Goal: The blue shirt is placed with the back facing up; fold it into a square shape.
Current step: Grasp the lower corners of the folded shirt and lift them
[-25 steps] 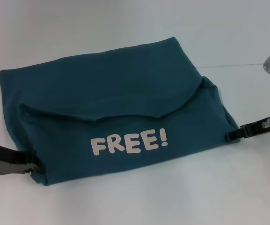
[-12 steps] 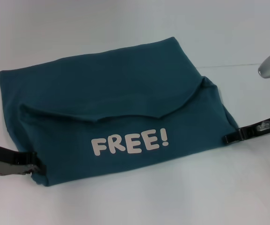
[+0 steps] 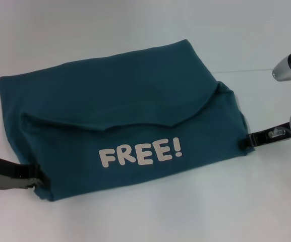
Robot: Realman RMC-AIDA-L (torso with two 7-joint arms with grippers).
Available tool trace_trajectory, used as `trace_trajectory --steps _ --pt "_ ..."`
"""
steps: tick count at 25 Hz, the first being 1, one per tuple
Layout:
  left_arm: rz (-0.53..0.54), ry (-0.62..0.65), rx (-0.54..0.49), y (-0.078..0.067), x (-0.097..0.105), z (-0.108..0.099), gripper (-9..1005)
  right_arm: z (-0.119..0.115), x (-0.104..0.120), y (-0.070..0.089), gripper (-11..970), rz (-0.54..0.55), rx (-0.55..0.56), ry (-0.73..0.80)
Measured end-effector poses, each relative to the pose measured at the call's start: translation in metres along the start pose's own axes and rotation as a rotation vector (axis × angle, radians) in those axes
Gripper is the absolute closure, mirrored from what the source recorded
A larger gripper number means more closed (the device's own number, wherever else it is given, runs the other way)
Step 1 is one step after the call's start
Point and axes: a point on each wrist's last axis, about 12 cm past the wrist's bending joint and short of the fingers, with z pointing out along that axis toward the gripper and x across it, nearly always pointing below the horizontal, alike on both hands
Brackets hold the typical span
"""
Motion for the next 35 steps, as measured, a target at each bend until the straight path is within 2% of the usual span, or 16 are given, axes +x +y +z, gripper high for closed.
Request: trace_trajectory --steps 2,5,10,16,24,30,32,34,35 --pt "0.003 0.002 0.002 0.000 0.001 0.001 928 0.000 -0.001 0.001 480 -0.007 -0.007 -0.001" --pt "0.004 0.005 0.003 0.000 0.002 0.002 928 0.001 0.000 0.003 700 -0.016 -0.020 0.003" --pt "0.002 0.011 0.007 0.003 0.004 0.001 928 -0.005 0.001 0.004 884 -0.036 -0.057 0.006" --pt "0.026 0.079 0.026 0.004 0.010 -0.008 928 -0.024 0.009 0.003 894 -0.074 -0.110 0.036" --pt "0.055 0.235 0.068 0.010 0.030 -0.030 927 -0.055 0.037 0.005 894 -0.149 -0.213 0.219" --pt "0.080 0.345 0.074 0.009 0.042 -0.035 928 -0.078 0.057 0.015 894 -0.198 -0.330 0.363" --pt "0.088 0.386 0.087 0.007 0.046 -0.035 928 -0.082 0.064 0.017 894 -0.209 -0.343 0.414" --pt "0.093 0.427 0.103 0.004 0.051 -0.035 928 -0.081 0.078 0.018 894 -0.236 -0.303 0.507" --pt "0.092 0.440 0.109 0.004 0.053 -0.035 928 -0.081 0.078 0.018 894 -0.236 -0.303 0.507"
